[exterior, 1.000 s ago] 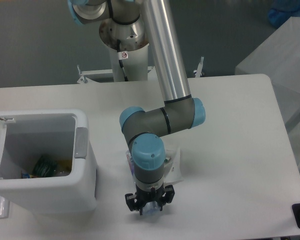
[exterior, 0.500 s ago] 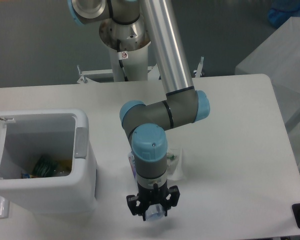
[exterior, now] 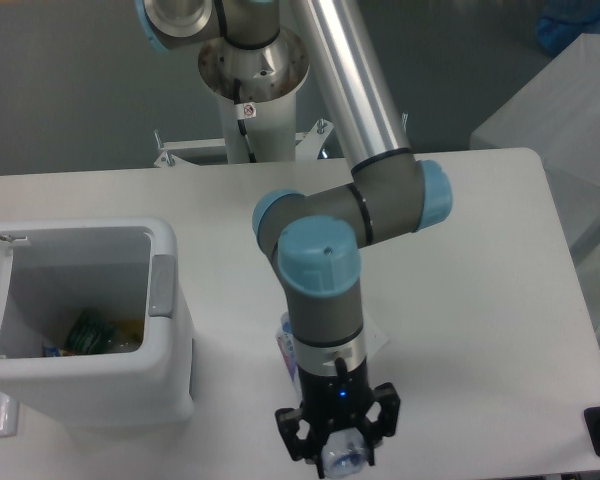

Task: Place the trash in the trash can
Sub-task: 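Lift the bottle and carry it over the white trash bin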

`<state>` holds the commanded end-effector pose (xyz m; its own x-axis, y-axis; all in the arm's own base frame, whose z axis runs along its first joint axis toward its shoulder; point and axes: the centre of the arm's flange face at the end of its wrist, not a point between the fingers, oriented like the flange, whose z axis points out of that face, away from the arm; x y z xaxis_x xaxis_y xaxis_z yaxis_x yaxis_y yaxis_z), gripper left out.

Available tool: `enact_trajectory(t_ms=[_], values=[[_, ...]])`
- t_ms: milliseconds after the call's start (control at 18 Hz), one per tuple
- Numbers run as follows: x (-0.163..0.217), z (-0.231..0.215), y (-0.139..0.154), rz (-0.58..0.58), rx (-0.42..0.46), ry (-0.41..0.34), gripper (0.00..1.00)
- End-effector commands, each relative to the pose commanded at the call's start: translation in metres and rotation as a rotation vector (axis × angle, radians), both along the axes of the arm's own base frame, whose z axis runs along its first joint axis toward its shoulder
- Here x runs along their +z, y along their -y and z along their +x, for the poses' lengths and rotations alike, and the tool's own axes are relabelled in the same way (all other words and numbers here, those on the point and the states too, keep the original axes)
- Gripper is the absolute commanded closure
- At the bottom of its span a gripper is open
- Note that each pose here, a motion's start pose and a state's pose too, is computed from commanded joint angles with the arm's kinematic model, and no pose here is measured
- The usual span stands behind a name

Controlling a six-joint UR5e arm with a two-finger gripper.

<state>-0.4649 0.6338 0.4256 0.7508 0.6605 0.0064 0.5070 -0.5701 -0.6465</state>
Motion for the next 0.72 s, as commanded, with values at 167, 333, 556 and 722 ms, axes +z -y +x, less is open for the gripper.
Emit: enact_trajectory(t_ms=[167,333,556,722], values=[[0.045,-0.011,0.010,0.067,0.042,-0.040,0.36],[0.083,-0.013,0.020,0.116,0.061,-0.077,0.36],[0.133,0.000,0.040,0.172,0.079,-0.116,0.35],[0.156,0.016,0.043,0.201,0.064,-0.130,0.35]])
